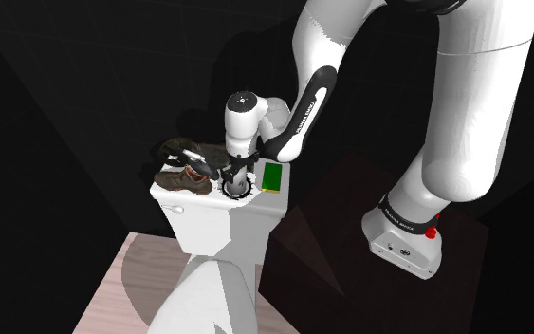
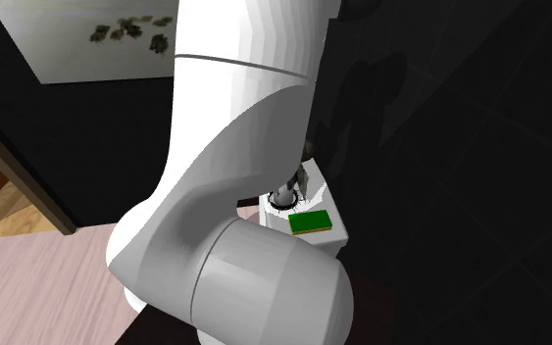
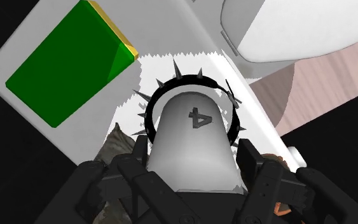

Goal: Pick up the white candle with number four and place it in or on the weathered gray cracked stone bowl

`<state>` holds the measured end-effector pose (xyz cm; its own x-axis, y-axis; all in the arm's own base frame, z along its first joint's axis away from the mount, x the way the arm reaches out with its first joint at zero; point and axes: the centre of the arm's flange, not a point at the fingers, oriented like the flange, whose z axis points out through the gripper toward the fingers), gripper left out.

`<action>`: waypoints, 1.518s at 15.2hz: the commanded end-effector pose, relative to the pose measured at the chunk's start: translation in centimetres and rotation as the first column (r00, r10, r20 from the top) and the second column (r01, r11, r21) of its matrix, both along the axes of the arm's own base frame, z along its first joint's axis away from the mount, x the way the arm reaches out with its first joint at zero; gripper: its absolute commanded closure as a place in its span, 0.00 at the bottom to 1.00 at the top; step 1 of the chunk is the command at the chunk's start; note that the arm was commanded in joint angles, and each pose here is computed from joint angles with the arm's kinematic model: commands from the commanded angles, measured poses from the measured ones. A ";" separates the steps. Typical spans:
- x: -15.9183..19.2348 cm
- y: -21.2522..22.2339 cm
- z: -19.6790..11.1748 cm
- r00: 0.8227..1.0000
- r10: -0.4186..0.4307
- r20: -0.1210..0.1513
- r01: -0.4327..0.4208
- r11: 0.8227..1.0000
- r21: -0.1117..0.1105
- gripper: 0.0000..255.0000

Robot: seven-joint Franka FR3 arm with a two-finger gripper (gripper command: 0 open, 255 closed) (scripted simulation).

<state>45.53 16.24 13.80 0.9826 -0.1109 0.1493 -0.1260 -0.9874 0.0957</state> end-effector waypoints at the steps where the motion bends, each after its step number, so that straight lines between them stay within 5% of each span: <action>1: 0.0 0.0 0.0 1.000 0.000 0.000 0.000 1.000 0.000 1.00; 8: 0.0 0.0 0.0 1.000 0.000 0.000 0.000 1.000 0.000 1.00; 23: 0.0 0.0 7.9 1.000 0.000 0.000 0.000 1.000 0.000 1.00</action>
<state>45.50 16.20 21.17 0.9826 -0.1109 0.1492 -0.1260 -0.9874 0.0961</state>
